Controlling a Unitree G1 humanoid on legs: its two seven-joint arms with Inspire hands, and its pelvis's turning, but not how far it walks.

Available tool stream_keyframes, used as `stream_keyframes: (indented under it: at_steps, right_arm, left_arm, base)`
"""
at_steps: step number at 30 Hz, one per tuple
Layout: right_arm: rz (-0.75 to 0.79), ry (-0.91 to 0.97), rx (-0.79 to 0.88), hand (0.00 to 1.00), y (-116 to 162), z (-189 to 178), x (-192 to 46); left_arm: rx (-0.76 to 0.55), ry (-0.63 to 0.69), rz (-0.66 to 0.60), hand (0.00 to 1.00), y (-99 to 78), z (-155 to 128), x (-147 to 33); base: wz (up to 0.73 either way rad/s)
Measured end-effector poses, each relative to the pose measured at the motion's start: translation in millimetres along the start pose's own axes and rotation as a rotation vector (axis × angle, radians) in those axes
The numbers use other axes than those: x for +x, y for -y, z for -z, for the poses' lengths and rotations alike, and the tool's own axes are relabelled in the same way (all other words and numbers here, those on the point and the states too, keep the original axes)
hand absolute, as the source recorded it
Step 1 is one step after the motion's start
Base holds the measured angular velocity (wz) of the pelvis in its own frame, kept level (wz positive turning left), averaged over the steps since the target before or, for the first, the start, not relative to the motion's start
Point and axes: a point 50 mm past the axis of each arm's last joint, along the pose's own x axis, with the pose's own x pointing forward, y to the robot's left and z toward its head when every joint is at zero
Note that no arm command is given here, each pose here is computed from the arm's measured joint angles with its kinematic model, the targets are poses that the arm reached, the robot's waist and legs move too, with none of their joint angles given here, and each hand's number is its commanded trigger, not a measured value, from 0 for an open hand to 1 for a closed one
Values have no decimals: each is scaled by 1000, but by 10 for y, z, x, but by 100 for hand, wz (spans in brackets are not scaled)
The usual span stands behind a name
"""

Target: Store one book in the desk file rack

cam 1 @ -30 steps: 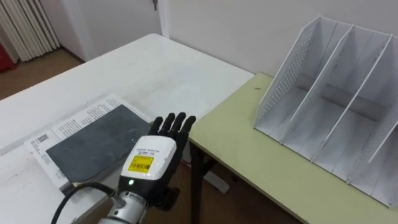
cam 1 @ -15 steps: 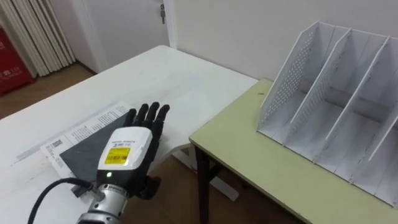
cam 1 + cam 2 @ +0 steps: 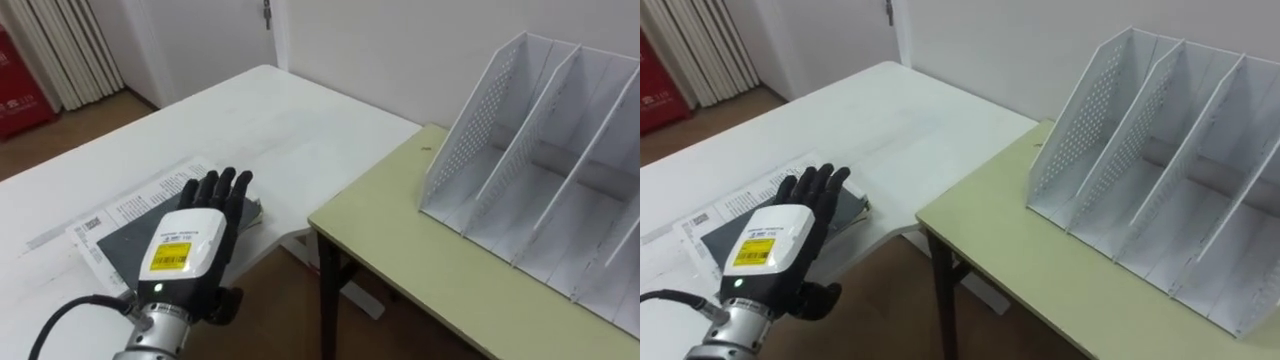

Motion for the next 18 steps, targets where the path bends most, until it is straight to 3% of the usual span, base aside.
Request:
stream_keyframes:
  at_steps: [8, 18]
  right_arm:
    - [-2, -9, 12, 0, 5, 27, -4]
    - [17, -3, 36, 0, 74, 29, -15]
  left_arm:
    - [5, -50, 13, 0, 26, 78, -48]
    - [24, -165, 95, 0, 201, 335, -170]
  base:
    - [0]
    - [0]
